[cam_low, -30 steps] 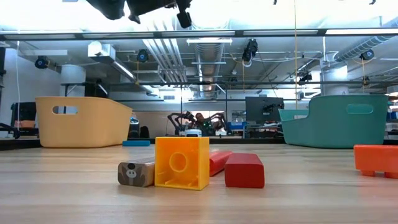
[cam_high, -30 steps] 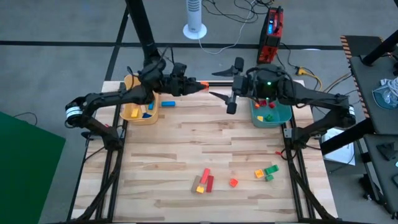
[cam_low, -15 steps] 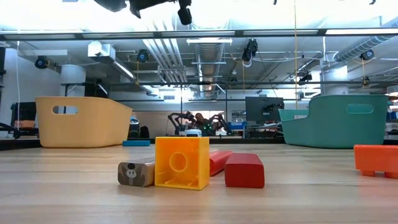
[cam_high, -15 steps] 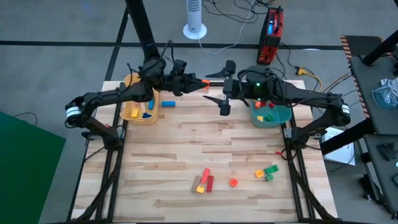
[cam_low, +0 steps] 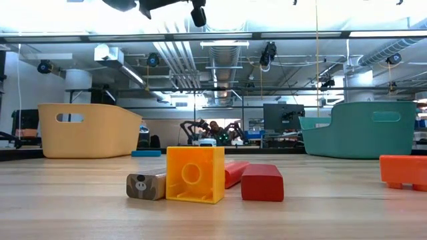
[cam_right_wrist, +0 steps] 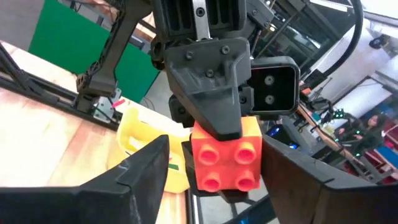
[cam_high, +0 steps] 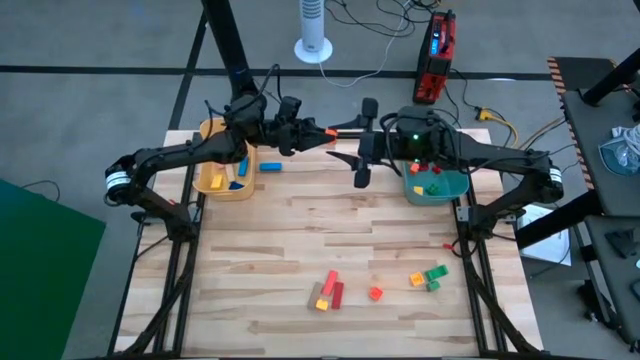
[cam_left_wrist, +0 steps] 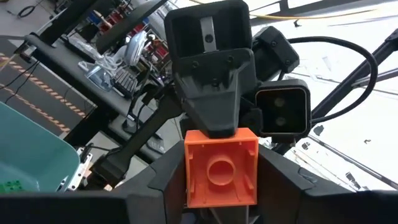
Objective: Sort blocks by size
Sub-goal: Put the orange game piece into the blue bin
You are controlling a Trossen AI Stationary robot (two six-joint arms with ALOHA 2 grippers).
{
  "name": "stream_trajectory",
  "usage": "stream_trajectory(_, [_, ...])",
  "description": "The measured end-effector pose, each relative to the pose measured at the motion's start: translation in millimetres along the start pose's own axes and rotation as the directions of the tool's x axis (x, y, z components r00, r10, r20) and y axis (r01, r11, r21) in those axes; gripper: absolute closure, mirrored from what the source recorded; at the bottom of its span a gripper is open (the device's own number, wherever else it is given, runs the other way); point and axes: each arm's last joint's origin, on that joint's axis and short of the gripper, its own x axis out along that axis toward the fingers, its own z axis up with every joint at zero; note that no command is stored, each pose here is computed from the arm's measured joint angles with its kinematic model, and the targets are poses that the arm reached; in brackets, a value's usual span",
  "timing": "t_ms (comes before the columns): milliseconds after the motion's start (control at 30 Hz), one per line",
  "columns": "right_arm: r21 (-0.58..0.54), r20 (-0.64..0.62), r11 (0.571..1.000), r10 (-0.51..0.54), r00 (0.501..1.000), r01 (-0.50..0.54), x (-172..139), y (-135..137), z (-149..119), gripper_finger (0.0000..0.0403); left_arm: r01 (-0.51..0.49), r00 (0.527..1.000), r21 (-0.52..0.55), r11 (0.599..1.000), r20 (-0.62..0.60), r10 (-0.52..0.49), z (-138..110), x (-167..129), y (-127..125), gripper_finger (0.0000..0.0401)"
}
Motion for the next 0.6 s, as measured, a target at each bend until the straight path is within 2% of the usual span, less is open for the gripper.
stream_trajectory(200, [-0.023, 0.008, 1.0, -0.007, 1.0, 0.007, 1.3, -0.3, 0.4, 0.0202, -0.005, 1.0, 0.004, 1.0, -0.004, 0.005, -0.5, 0.0, 0.6, 0.0259])
stream_trajectory(400, [-0.036, 0.012, 0.999, -0.014, 1.0, 0.014, 1.3, -0.8, 0.8, 0.0269, -0.005, 1.0, -0.007, 1.0, -0.004, 0.005, -0.4, 0.2, 0.3, 0.0259])
stream_trajectory(600, [-0.032, -0.016, 0.999, -0.041, 0.999, 0.04, 1.3, -1.2, -0.3, 0.0273, -0.016, 1.0, -0.011, 1.0, -0.002, 0.016, 1.3, -1.4, 2.5, 0.0258])
